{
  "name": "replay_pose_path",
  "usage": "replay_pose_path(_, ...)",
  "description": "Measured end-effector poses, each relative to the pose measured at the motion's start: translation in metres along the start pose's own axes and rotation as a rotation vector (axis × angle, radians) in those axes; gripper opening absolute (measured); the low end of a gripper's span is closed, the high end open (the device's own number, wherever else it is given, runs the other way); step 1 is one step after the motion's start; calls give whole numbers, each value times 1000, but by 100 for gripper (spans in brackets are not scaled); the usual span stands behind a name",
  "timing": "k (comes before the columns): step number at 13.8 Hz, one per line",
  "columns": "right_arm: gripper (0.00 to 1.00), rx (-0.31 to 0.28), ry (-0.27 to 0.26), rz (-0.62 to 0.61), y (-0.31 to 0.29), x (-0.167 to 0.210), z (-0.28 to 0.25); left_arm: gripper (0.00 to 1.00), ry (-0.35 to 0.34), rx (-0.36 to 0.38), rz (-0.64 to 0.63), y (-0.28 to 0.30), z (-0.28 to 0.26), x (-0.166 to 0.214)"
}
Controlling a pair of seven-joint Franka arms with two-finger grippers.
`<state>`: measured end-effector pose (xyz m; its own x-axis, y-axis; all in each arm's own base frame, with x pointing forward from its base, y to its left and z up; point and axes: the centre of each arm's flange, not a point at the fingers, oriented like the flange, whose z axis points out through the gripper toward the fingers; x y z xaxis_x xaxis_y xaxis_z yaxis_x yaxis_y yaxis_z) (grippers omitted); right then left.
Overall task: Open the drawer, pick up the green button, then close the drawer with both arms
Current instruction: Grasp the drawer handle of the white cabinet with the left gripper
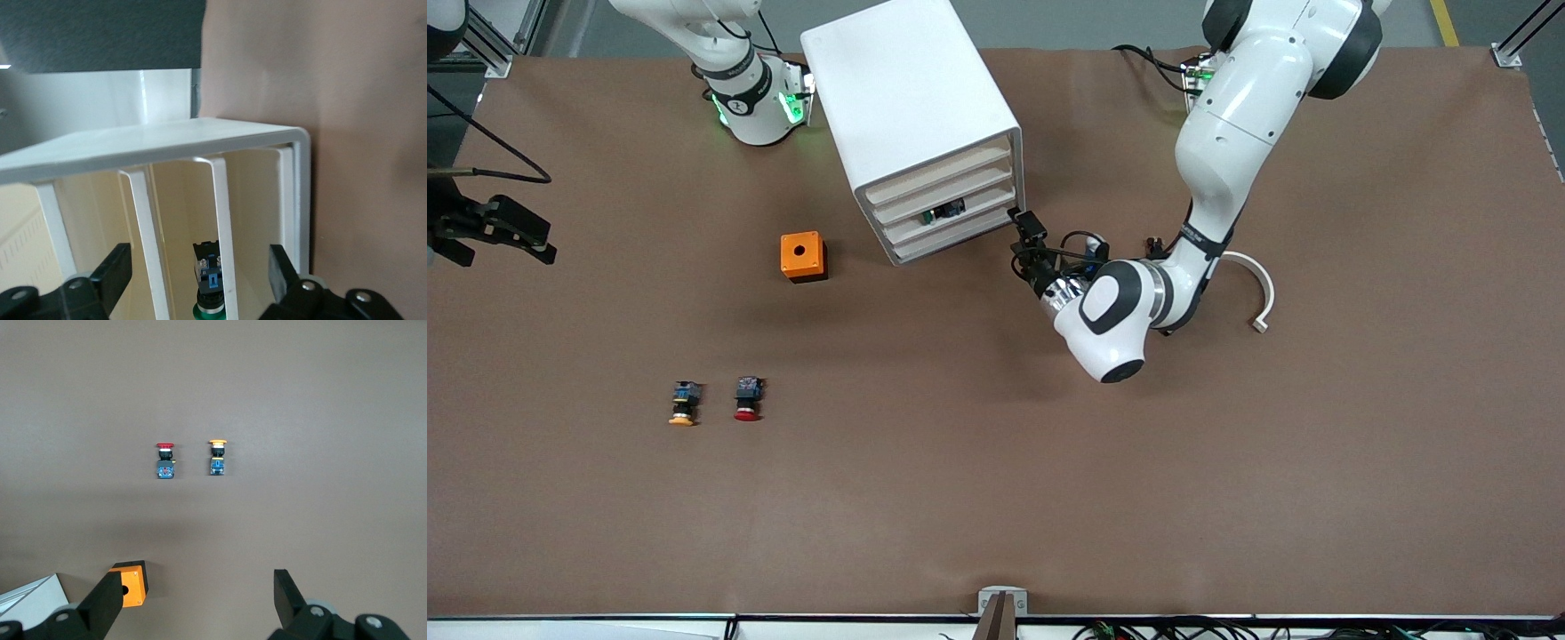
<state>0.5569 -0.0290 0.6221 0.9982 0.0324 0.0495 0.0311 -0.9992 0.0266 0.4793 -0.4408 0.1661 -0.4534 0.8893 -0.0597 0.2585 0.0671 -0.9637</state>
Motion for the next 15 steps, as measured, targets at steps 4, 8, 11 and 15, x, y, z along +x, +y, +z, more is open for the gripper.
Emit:
replay_pose_path(4, 100, 0, 0, 5, 3, 0, 0, 80, 4, 35, -20, 4, 24, -7)
replay_pose_path(8, 100, 0, -1, 6, 3, 0, 0, 72, 14, 41, -29, 11, 45, -12)
replay_pose_path(11, 100, 0, -1, 6, 3, 0, 0, 66, 0, 26, -34, 17, 51, -14)
replay_pose_path(15, 100, 0, -1, 6, 3, 0, 0, 55, -13, 21, -24, 15, 55, -19)
